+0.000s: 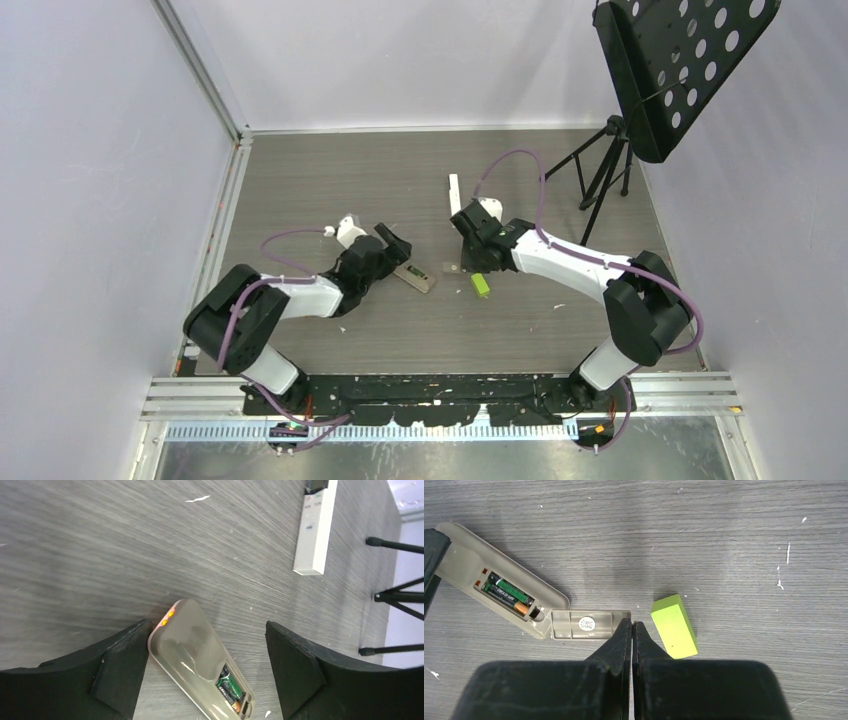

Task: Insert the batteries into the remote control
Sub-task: Place the remote control at the center of the board, then adjust the battery cover.

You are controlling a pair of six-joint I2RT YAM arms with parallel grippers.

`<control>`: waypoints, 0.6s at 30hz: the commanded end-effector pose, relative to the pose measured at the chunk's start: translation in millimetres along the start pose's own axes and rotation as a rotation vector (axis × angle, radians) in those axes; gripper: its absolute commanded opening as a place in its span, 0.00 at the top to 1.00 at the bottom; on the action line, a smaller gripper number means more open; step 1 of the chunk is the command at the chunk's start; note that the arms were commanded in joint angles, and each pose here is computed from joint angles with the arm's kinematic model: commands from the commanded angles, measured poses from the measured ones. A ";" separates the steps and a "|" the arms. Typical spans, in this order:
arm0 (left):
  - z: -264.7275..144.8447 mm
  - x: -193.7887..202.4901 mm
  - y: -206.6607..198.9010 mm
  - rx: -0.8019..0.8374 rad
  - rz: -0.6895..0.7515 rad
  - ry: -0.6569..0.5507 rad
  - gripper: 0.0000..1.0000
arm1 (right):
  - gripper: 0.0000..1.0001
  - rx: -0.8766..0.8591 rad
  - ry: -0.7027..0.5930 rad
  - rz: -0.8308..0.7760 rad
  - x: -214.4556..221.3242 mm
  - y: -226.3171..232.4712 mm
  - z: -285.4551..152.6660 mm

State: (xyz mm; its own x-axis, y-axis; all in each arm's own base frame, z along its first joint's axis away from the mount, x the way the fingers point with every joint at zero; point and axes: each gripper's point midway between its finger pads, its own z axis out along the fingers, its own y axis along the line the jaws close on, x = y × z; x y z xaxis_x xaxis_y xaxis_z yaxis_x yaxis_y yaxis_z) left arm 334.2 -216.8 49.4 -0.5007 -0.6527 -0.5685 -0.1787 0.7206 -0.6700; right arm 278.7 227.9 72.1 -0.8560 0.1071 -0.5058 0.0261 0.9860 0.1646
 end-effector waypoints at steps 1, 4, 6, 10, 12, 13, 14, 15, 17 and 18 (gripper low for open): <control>-21.2 -1.1 43.1 -0.237 0.042 0.021 0.12 | 1.00 -0.090 -0.045 0.044 -18.5 16.6 -18.1; -35.2 -9.5 42.3 -0.252 0.049 0.016 0.09 | 1.00 -0.122 -0.037 0.046 -18.7 22.9 -20.7; -44.1 -12.7 36.1 -0.231 0.060 0.029 0.08 | 1.00 -0.172 -0.036 0.043 -19.2 31.7 -22.3; -65.4 -9.7 5.2 -0.106 0.107 0.129 0.05 | 1.00 -0.272 -0.037 0.031 -23.8 50.9 -29.8; -79.0 -7.6 -22.1 0.009 0.136 0.197 0.04 | 1.00 -0.341 -0.040 0.017 -25.2 62.0 -36.0; -85.6 -5.5 -34.3 0.060 0.140 0.232 0.03 | 0.99 -0.392 -0.032 0.012 -23.8 69.6 -42.2; -92.4 -3.8 -48.7 0.117 0.143 0.268 0.03 | 1.00 -0.425 -0.033 0.007 -24.4 74.4 -47.0; -99.0 0.5 -59.3 0.164 0.142 0.313 0.03 | 1.00 -0.453 -0.037 0.001 -25.5 78.0 -51.6; -107.2 5.0 -74.8 0.231 0.140 0.367 0.03 | 1.00 -0.496 -0.045 -0.014 -27.0 83.4 -60.6; -110.0 6.5 -81.4 0.258 0.137 0.385 0.04 | 1.00 -0.514 -0.048 -0.022 -27.4 85.4 -64.0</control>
State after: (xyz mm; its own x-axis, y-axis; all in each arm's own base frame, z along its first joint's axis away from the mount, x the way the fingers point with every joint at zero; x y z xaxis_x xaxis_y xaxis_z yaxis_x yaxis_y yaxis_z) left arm 271.4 -223.4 120.7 -0.7001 -0.4988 -0.5110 -0.0565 0.7521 -0.6567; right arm 272.5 279.9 111.1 -0.8666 0.1144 -0.4857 -0.1271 0.8907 0.4365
